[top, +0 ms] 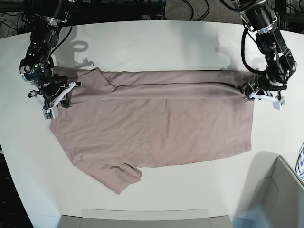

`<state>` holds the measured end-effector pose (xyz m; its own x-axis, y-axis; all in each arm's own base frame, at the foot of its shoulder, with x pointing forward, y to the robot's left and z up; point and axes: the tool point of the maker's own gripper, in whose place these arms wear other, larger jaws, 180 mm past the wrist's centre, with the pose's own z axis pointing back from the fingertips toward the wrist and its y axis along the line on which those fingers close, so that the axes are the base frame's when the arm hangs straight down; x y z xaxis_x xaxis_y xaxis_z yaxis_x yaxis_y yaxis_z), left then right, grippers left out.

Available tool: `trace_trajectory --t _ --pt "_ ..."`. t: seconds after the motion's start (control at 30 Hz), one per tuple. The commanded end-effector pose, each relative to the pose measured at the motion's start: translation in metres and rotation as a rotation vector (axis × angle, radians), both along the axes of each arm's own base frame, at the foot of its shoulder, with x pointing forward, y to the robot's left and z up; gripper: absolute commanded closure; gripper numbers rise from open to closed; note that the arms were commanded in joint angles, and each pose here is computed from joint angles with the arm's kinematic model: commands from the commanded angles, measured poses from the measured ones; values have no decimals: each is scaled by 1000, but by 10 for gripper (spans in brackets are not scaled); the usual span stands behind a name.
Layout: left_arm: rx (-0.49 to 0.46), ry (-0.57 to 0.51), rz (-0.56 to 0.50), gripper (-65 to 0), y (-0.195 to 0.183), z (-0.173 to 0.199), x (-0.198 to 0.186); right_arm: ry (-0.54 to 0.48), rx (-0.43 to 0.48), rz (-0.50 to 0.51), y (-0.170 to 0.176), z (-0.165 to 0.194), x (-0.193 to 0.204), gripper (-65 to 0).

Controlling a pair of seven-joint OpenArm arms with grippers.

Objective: Fold the T-shirt properly
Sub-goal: 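Release the shirt and move both grippers to the folded edge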

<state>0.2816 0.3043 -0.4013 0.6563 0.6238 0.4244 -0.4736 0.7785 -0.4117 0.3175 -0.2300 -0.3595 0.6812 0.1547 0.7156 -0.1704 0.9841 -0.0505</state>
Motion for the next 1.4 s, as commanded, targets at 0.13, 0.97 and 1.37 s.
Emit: trace_trajectory --t 0.13,0.97,1.37 --pt "48 -38 28 0 18 9 13 -42 -36 3 -11 13 25 0" --pt "36 -65 31 -199 18 18 27 -13 -60 10 -23 10 59 -209" --pt "150 -188 79 -136 42 68 13 -243 -125 -94 -57 93 54 -328"
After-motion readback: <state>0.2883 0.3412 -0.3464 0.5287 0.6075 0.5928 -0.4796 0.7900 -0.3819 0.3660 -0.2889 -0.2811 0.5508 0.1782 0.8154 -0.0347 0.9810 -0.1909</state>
